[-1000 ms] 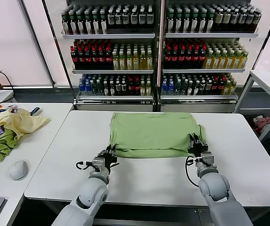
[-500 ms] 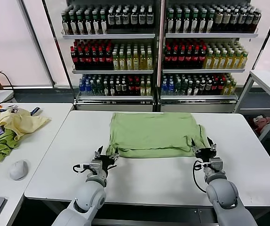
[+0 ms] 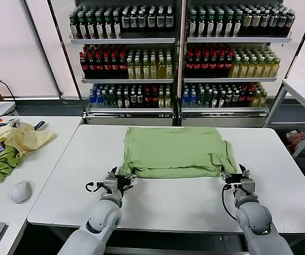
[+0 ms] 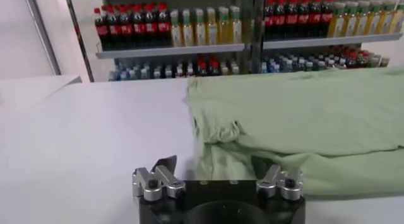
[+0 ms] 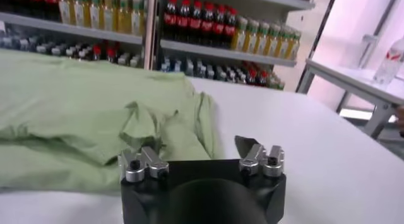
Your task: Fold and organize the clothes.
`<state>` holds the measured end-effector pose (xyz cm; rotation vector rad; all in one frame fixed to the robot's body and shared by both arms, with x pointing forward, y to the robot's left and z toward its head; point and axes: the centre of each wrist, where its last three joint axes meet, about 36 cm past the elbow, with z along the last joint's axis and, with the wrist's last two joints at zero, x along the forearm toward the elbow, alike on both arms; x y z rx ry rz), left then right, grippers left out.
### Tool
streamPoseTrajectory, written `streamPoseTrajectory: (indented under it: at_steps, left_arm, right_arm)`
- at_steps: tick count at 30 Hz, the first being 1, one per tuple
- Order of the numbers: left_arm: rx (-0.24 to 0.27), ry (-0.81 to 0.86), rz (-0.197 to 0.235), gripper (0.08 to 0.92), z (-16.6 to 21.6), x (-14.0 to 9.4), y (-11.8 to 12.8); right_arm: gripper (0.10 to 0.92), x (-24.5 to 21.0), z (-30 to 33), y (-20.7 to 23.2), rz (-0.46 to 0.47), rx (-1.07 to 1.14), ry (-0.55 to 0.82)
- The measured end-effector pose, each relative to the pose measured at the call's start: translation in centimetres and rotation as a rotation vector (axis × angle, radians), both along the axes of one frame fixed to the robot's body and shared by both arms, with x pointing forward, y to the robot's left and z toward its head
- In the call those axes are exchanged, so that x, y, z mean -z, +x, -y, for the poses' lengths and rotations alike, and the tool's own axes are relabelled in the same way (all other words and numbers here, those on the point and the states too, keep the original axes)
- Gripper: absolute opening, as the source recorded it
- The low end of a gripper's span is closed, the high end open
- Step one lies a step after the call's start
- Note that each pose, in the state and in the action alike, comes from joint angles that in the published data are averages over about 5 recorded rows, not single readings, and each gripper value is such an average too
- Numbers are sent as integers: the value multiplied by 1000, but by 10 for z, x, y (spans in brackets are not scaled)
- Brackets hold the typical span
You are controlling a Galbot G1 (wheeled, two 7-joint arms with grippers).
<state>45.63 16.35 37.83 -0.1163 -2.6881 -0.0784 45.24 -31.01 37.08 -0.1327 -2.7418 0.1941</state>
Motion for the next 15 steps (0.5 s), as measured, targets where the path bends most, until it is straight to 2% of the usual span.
streamPoseTrajectory:
  at_steps: [12,15]
  left_arm:
    - [1,-24,-42,325,-1,4,11]
    - [1,-34,-49,239,-3,4,12]
  right_arm:
    - [221,5,1,-2,-23,-1,18]
    - [170,5,2,-4,-24,-1,20]
